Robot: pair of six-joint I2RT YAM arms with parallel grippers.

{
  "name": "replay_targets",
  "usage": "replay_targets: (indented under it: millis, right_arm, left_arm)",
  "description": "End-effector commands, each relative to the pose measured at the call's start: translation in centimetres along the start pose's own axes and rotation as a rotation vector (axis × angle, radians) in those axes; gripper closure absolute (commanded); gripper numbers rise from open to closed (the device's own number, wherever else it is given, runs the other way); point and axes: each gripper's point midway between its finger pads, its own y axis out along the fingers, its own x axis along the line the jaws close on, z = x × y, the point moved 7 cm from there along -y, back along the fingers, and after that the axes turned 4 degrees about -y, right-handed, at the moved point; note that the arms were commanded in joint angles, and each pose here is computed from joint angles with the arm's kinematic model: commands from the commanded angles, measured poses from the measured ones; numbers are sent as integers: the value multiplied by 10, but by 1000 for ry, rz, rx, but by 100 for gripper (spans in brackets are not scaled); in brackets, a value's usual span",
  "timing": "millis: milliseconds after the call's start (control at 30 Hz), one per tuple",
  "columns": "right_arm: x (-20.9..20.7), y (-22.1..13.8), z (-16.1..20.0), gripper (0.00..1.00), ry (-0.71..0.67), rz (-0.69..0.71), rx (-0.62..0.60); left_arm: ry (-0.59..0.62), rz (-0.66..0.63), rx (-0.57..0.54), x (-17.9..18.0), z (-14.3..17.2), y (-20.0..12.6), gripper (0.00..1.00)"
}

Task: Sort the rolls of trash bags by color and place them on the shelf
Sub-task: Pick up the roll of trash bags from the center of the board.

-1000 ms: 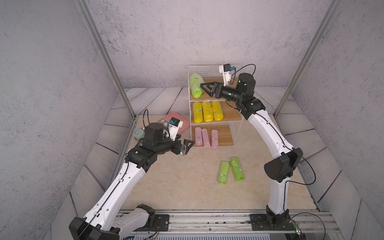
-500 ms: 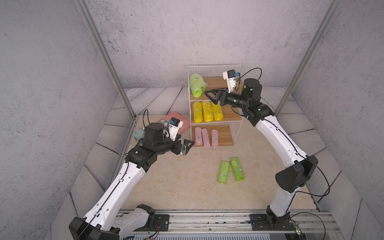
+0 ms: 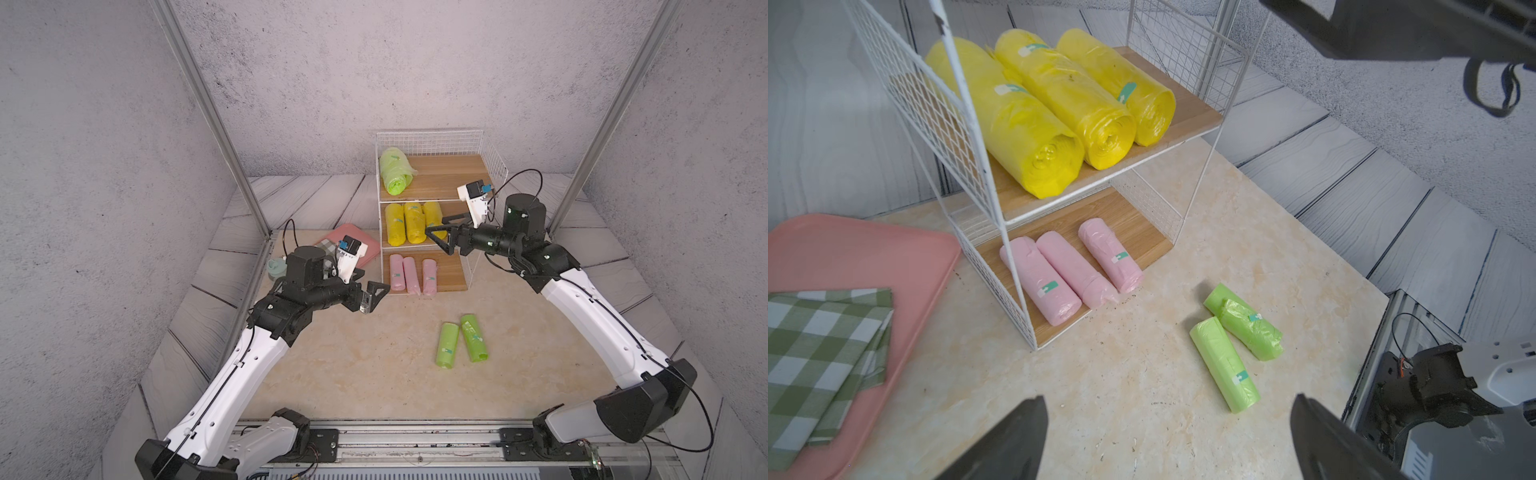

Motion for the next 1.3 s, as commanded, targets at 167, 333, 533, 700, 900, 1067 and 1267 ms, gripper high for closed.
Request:
replay_targets:
  millis: [167,333,533,700,900,1067,1267]
  right_arm:
    - [4,-22,21,9,-47,137,57]
    - [-3,-33,52,9,-23,230,109]
    - [-9,-44,82,10,17,328,209]
    - [-18,-52,116,11,88,418,292]
    - [-27,-64,165,12,188,527,428]
    - [-31,-73,203,13,274,602,534]
    - [-35,-79,239,15,364,662,644]
  left_arm:
    - [46,52,-13,-4,-2,-1,3]
    - [44,70,-6,-3,5,4,3]
    - [55,96,2,-4,12,9,3]
    - [73,111,21,-6,20,13,3]
    - [70,131,44,-6,27,20,3]
    - [84,141,76,-7,35,29,3]
    - [114,147,117,-10,45,39,3]
